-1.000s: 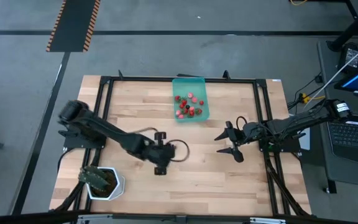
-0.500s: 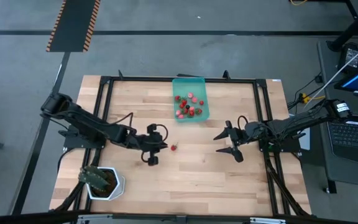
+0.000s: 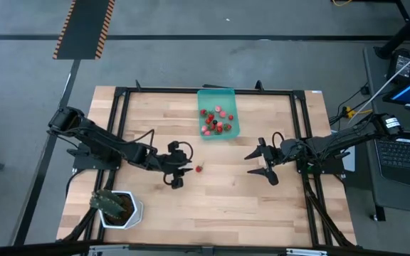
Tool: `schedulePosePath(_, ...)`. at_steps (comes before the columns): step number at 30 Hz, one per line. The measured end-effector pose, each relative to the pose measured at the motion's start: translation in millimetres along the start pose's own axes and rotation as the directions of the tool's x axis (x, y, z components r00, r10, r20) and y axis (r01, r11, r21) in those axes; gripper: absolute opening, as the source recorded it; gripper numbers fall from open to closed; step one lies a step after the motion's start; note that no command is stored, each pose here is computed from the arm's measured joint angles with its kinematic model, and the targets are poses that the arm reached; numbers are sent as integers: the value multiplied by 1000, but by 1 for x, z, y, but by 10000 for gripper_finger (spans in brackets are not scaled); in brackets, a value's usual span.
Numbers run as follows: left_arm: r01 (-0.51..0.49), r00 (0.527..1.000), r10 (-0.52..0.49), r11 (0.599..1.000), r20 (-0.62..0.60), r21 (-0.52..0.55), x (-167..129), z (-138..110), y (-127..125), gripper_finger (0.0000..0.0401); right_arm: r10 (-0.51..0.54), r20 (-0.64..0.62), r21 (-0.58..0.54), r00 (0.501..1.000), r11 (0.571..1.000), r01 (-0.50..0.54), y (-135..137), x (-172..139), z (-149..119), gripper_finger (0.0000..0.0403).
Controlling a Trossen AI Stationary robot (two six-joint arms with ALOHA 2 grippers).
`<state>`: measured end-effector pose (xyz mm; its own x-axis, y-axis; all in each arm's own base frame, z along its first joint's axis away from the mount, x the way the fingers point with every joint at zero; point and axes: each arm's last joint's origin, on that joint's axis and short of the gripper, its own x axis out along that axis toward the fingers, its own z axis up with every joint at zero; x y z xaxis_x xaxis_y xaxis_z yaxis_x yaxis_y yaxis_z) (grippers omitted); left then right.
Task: Pick and placing Produce into tupperware
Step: Put the red strawberry into the blue bin
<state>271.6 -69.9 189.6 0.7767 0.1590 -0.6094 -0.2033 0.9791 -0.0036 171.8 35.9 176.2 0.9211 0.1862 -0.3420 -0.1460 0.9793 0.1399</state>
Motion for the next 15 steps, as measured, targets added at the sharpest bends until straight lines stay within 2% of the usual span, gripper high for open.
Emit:
schedulePosePath(7,-11,1000,9,986,-16,-166,6,2,10,193,1,8,0,1000,1000,-1,0,0,1,275)
schedulePosePath(10,-17,999,9,980,-45,-198,15,-2,13,200,1,8,0,1000,1000,-1,0,0,1,275)
schedulePosePath(15,-32,996,16,982,-90,-187,31,-6,11,199,1,8,0,1000,1000,-1,0,0,1,275)
